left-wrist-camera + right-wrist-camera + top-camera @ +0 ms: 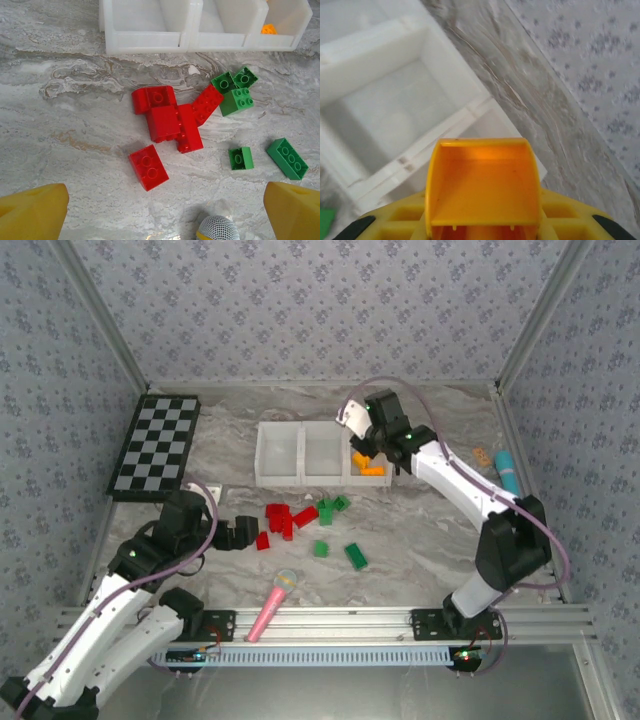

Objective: Sort the legos into containers by color
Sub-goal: Place the lego in the container.

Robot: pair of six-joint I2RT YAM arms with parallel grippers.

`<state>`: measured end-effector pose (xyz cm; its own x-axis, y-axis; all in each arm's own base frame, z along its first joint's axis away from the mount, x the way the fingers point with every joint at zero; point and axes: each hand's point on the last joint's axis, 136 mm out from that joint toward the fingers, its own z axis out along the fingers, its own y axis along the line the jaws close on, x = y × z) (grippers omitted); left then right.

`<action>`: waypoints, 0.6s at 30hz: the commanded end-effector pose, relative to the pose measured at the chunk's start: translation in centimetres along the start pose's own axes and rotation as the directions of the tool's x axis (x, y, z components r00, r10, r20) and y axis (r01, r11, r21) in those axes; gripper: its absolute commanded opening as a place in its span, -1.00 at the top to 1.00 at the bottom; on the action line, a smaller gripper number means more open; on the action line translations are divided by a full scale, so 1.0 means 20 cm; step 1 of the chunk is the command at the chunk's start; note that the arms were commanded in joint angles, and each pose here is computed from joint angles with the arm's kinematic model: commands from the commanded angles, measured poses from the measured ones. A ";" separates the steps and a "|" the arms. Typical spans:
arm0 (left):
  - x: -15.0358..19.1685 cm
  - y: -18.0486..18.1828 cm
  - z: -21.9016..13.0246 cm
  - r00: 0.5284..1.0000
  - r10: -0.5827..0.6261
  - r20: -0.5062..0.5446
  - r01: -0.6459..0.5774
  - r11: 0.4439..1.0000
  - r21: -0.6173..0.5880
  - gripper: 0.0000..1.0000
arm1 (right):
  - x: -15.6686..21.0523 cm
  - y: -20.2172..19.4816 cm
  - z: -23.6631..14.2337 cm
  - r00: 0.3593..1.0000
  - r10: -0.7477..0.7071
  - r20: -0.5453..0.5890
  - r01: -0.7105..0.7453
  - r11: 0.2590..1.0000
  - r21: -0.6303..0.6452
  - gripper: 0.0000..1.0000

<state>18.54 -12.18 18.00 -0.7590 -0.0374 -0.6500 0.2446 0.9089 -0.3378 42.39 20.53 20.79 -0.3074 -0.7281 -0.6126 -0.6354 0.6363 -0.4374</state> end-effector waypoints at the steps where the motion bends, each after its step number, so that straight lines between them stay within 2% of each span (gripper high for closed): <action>1: -0.02 -0.03 -0.02 1.000 0.026 0.018 -0.026 0.999 0.021 -0.99 | 0.05 -0.07 0.09 0.974 0.210 -0.082 -0.211 0.978 0.004 0.49; 6: -0.02 -0.03 -0.02 1.000 0.028 0.015 -0.028 0.999 0.022 -0.99 | 0.11 -0.17 0.22 0.906 0.392 -0.161 -0.396 0.918 0.007 0.44; 18: -0.01 -0.03 -0.01 1.000 0.027 0.006 -0.027 0.999 0.023 -0.99 | 0.19 -0.08 0.41 0.819 0.485 -0.307 -0.520 0.853 -0.041 0.24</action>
<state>18.41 -12.39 18.00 -0.7593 -0.0290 -0.6500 0.2546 0.9061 -0.3378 48.55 18.59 14.29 -0.7237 -0.4146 -0.5518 -0.4430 0.8921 -0.0892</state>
